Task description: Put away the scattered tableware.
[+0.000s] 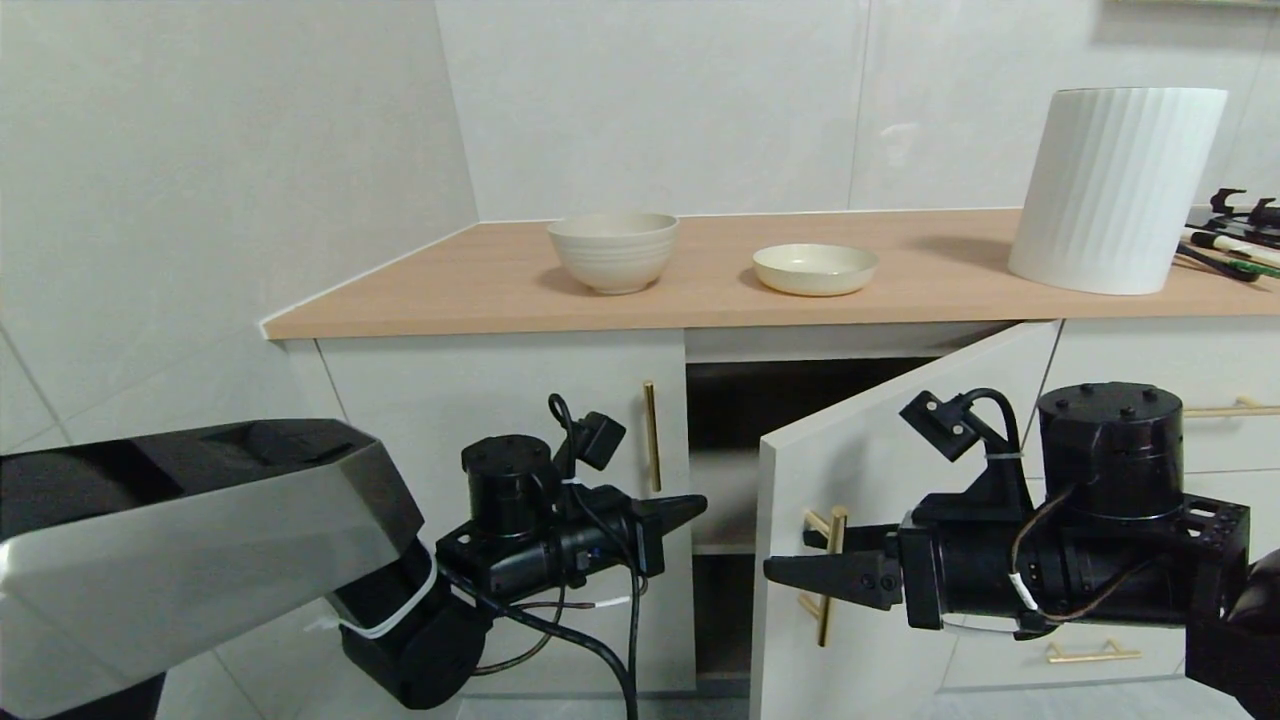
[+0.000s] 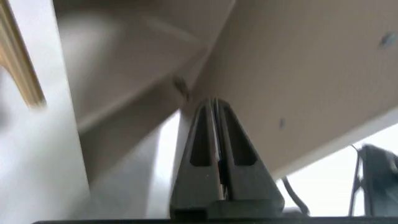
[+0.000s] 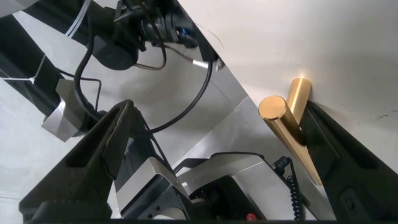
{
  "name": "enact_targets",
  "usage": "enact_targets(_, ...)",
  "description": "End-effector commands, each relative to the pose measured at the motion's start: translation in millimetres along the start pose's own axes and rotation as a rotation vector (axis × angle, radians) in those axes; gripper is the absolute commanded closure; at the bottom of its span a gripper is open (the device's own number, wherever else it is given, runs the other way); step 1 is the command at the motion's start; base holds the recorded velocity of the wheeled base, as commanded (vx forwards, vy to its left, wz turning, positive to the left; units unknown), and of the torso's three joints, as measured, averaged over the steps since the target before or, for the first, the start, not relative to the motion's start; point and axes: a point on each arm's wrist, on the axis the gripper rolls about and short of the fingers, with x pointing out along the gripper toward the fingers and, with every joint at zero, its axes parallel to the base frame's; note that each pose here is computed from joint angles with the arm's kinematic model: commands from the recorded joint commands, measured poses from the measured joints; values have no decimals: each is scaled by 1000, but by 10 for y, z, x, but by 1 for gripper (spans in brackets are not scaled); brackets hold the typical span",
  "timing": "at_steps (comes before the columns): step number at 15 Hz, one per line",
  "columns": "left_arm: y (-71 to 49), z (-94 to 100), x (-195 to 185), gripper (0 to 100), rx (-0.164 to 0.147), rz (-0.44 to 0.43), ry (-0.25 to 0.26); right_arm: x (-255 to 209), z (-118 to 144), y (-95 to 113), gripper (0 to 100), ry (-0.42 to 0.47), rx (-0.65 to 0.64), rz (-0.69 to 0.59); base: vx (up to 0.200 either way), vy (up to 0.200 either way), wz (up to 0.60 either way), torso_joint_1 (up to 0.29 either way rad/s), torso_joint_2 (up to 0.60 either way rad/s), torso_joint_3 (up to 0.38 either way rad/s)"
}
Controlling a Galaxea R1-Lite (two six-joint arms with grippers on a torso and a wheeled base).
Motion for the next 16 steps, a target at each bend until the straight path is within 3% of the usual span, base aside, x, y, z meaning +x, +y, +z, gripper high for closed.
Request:
enact_targets(1,11,-2,32,100,10,-10,-16,53,-37,52,0,20,-7,19,0,0,0,0,0,0)
enact_targets(4,-22,25,151,100,29,-45,-36,54,-42,60,0,22,-8,22,0,0,0,0,0,0)
enact_targets(7,-137,40,286,100,53,-89,-50,51,-40,63,0,20,-10,21,0,0,0,0,0,0)
enact_targets(10,-442,-171,462,100,71,-176,-11,55,-37,60,0,18,-13,15,0,0,0,0,0,0)
enact_targets(12,-480,-232,460,100,79,-193,-18,58,-58,18,0,5,-62,-41,0,0,0,0,0,0)
enact_targets(14,-477,-224,460,100,80,-193,-22,55,-101,-37,0,-20,-136,-175,0,0,0,0,0,0)
enact_targets(16,-480,-216,458,100,81,-195,-26,36,-100,-33,0,-30,-145,-194,0,0,0,0,0,0)
